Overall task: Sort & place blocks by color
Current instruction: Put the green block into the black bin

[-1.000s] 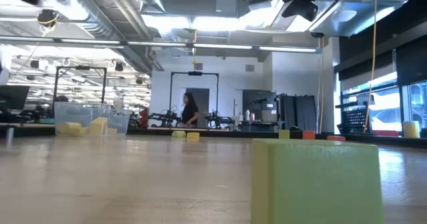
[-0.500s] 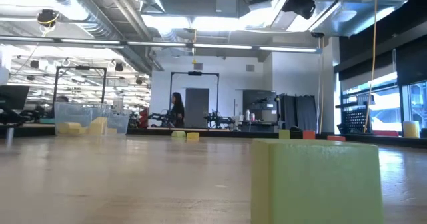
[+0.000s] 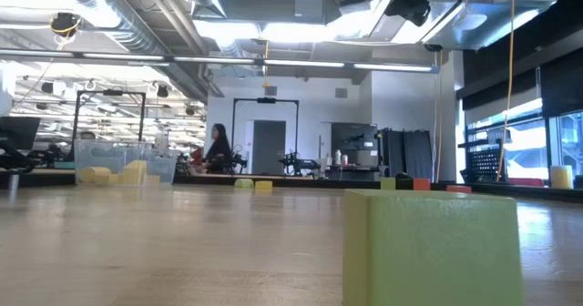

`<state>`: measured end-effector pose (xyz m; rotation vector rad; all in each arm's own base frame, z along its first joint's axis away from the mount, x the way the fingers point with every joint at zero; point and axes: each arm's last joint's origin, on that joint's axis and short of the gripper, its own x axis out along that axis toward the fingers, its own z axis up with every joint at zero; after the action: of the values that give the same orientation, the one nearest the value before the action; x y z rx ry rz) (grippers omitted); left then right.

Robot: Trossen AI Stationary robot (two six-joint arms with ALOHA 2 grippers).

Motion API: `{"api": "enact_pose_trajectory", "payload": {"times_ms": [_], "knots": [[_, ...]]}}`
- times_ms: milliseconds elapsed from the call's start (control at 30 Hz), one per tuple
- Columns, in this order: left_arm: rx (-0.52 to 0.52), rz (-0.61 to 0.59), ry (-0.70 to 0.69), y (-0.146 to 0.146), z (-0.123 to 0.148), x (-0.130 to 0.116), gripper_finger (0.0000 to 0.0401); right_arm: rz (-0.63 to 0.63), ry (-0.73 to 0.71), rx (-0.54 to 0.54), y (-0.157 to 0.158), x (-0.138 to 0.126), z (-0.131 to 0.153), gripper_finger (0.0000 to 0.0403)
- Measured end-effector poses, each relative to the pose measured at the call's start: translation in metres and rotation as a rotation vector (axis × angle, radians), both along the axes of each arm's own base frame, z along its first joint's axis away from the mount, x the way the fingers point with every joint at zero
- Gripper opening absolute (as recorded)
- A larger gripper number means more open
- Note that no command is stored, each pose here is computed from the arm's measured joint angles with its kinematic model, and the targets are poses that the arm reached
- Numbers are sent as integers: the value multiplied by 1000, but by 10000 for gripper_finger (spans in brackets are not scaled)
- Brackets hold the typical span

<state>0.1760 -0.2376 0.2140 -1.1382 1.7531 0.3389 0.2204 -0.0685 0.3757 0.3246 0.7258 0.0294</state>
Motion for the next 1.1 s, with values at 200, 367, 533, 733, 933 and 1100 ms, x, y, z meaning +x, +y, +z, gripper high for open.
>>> {"api": "enact_pose_trajectory", "payload": {"times_ms": [200,367,533,733,933,1100], "knots": [[24,-1,-9,-1,-5,2,173,0,1,1,0,0,0,185],[30,4,-16,-1,-5,2,179,-1,2,0,0,0,0,185],[24,57,-18,4,1,4,181,-2,2,-1,0,0,0,185],[66,229,-143,42,39,2,182,-8,-22,-3,-1,1,2,185],[189,437,-315,98,73,-5,182,-12,-32,-16,-1,2,2,185],[246,473,-444,142,90,-2,179,-31,-31,-35,-2,3,3,185]]}}
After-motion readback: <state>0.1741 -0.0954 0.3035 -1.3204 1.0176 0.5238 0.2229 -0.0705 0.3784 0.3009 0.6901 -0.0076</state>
